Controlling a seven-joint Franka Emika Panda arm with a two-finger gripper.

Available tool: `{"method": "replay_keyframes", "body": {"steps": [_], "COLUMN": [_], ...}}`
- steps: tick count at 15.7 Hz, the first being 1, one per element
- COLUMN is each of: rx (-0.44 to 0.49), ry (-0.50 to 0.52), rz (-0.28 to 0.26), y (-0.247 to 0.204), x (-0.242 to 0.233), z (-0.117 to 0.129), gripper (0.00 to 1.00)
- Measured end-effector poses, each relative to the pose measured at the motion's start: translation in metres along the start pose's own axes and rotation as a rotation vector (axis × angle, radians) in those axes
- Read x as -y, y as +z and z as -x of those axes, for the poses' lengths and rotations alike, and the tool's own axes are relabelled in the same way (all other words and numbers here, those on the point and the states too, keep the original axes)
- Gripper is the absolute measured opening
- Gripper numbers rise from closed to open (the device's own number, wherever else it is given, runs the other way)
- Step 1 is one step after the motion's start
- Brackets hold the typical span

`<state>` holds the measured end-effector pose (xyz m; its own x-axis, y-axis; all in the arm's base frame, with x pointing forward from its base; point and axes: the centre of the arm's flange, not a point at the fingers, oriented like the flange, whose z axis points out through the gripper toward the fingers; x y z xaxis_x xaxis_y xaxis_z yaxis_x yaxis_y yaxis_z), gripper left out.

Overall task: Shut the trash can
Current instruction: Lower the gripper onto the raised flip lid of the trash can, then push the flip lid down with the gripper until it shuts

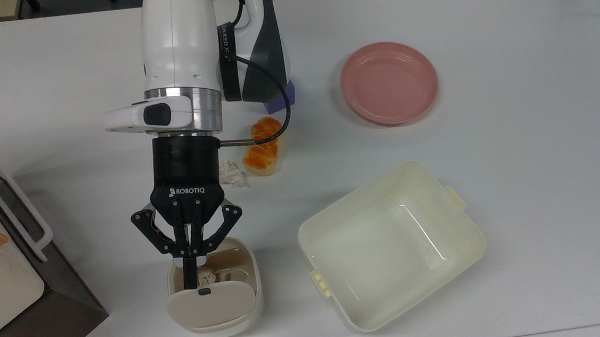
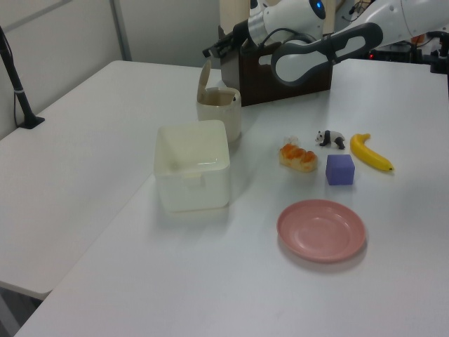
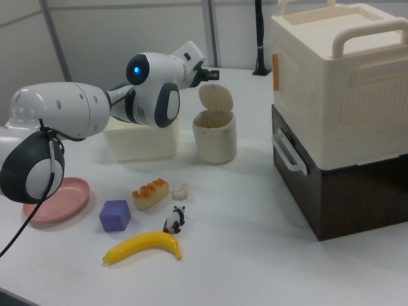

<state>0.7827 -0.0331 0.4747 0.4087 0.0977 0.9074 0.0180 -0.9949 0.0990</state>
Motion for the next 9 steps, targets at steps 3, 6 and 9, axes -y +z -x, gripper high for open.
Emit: {"method": "replay_keyframes", "body": {"steps": [3,6,9], "rx": [-0.024,-0.060,-0.079], "ry": [0.000,0.000,0.001], "rz": [0.004,0.009,0.011], "y": [-0.004,-0.011,-0.009], "x": [-0.002,-0.004,-0.005], "z": [-0.012,-0.029,-0.035], "gripper": [0.01,0.01,0.01]}}
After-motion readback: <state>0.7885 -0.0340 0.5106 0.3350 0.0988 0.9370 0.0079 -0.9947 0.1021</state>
